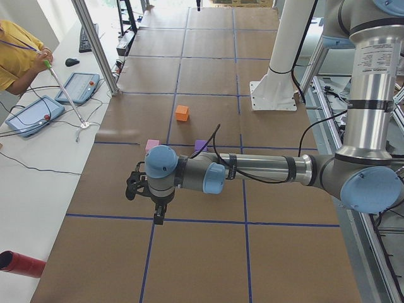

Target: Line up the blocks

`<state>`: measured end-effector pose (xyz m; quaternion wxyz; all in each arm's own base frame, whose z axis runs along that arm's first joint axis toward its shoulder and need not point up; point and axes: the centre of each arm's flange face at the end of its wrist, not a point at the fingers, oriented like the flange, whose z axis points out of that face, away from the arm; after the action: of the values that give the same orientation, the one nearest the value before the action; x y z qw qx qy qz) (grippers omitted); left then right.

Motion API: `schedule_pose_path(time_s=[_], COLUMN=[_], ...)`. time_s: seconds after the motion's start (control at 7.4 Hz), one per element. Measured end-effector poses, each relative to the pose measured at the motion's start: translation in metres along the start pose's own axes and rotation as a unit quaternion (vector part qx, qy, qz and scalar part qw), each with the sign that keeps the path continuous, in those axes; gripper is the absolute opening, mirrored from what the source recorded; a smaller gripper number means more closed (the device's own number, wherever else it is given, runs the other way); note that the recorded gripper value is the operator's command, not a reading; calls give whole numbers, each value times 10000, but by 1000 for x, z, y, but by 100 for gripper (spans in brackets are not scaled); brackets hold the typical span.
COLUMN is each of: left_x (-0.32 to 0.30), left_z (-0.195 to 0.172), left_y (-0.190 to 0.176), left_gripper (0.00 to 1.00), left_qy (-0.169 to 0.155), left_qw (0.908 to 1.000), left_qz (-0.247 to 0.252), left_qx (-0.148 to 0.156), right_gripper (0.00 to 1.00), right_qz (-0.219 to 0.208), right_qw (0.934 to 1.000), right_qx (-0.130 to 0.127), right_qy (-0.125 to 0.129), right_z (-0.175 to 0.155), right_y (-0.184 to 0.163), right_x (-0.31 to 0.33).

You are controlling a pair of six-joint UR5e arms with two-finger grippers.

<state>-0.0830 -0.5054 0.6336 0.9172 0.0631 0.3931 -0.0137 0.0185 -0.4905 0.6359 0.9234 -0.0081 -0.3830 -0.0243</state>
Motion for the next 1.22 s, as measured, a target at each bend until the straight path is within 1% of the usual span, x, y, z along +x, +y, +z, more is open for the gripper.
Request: schedule_pose_path(time_s=[0.27, 0.54, 0.95, 1.08, 1.22], left_x=[-1, 1, 5, 9, 25], left_z=[5, 7, 5, 5, 8], left_y=[1, 1, -1, -3, -9], left_gripper=[100, 100, 100, 100, 100], left_qy=[-7, -16, 9, 28, 70], left_qw=[9999, 9999, 9999, 9997, 9985], left_qz=[-65, -42, 99, 243, 512], left_qx=[-99, -125, -27, 78, 197], right_gripper=[100, 100, 100, 100, 100], right_qz=[0, -1, 3, 3, 4], right_qw=[10000, 10000, 10000, 10000, 10000], right_qx=[1, 1, -3, -3, -3], right_qy=[0, 0, 0, 0, 0], right_z=[0, 0, 0, 0, 0], right_y=[0, 0, 0, 0, 0], right_x=[0, 0, 0, 0, 0])
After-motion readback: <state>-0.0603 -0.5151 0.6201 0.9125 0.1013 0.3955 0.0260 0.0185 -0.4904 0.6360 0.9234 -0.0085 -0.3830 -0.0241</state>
